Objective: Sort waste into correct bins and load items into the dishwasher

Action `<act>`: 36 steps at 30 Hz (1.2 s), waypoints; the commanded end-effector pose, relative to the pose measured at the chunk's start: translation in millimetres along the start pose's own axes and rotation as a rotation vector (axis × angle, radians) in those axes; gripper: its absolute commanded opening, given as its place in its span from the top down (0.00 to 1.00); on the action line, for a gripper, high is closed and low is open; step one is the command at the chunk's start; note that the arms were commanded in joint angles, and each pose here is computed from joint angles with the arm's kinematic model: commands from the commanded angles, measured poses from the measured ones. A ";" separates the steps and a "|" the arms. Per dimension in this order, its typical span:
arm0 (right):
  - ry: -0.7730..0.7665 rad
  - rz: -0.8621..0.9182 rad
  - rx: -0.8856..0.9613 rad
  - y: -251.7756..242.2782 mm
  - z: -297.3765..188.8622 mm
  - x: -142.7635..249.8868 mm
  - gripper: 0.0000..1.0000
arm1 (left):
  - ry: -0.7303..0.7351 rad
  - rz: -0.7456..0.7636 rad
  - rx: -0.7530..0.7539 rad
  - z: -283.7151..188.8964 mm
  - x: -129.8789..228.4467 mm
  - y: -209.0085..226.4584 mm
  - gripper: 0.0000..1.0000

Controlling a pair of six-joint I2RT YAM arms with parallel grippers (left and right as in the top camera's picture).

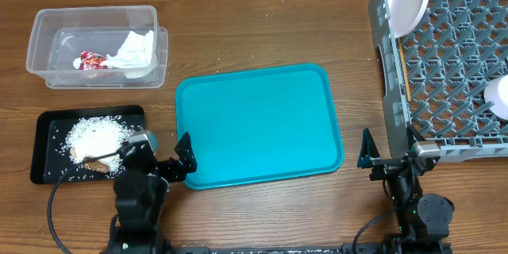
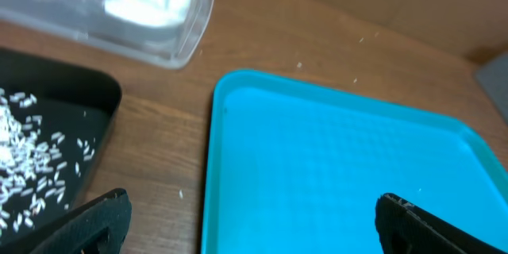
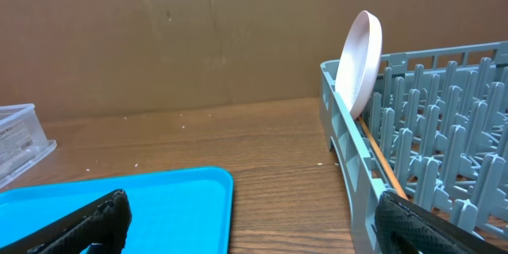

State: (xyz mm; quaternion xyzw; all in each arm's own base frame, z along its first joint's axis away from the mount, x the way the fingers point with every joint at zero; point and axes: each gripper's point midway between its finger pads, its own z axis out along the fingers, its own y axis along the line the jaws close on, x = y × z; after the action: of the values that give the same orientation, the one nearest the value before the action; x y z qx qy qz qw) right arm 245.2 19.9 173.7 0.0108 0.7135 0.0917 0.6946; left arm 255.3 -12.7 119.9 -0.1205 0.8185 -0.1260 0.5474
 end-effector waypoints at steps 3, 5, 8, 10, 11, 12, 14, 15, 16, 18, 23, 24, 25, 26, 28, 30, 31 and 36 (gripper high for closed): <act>-0.003 -0.004 0.013 -3.0 0.1 2.0 0.00 | -0.079 0.042 0.047 -6.3 1.6 -3.8 0.00; -0.003 -0.003 0.013 -3.0 0.1 2.0 0.00 | -0.116 0.044 0.051 -8.1 1.5 -2.5 0.00; -0.003 -0.003 0.013 -3.0 0.1 2.0 0.00 | -0.196 0.054 0.067 -14.5 -13.4 -7.1 0.00; -0.003 -0.003 0.013 -3.0 0.1 2.0 0.00 | -0.238 0.057 0.070 -18.5 -20.2 -8.3 0.00; -0.003 -0.003 0.013 -3.0 0.1 2.0 0.00 | -0.255 0.059 0.074 -20.5 -23.3 -9.6 0.00; -0.003 -0.003 0.013 -3.0 0.1 2.0 0.00 | -0.274 0.067 0.080 -22.8 -26.9 -11.5 0.00; -0.003 -0.003 0.013 -3.0 0.1 2.0 0.00 | -0.296 0.081 0.091 -24.6 -31.3 -14.9 0.00; -0.003 -0.003 0.013 -3.0 0.1 2.0 0.00 | -0.303 0.084 0.094 -25.1 -32.4 -15.8 0.00; -0.003 -0.003 0.013 -3.0 0.1 2.0 0.00 | -0.309 0.084 0.097 -25.4 -33.6 -16.6 0.00; -0.003 -0.003 0.013 -3.0 0.1 2.0 0.00 | -0.321 0.101 0.103 -25.3 -34.7 -18.1 0.00; -0.003 -0.003 0.013 -3.0 0.1 2.0 0.00 | -0.297 0.208 0.104 -23.0 -27.0 -20.9 0.00; -0.003 -0.003 0.013 -3.0 0.1 2.0 0.00 | -0.285 0.223 0.100 -22.1 -24.0 -20.2 0.00; -0.003 -0.003 0.013 -3.0 0.1 2.0 0.00 | -0.287 0.239 0.099 -22.2 -24.3 -20.7 0.00; -0.003 -0.003 0.013 -3.0 0.1 2.0 0.00 | -0.290 0.250 0.099 -22.4 -24.8 -21.0 0.00; -0.003 -0.004 0.013 -3.0 0.1 2.0 0.00 | -0.290 0.268 0.090 -22.2 -24.5 -19.9 0.00; -0.003 -0.003 0.013 -3.0 0.1 2.0 0.00 | -0.292 0.270 0.083 -22.2 -25.1 -18.7 0.00; -0.003 -0.003 0.013 -3.0 0.1 2.0 0.00 | -0.292 0.270 0.084 -22.2 -25.0 -18.8 0.00; -0.003 -0.003 0.013 -3.0 0.1 2.0 0.00 | -0.292 0.270 0.084 -22.1 -25.1 -18.8 0.00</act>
State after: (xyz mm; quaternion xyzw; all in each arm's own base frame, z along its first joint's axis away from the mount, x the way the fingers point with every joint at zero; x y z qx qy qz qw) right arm 245.2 19.9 173.6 0.0108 0.7136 0.0917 0.6944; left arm 245.2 -21.2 156.8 -0.0121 0.7357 -0.0793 0.6725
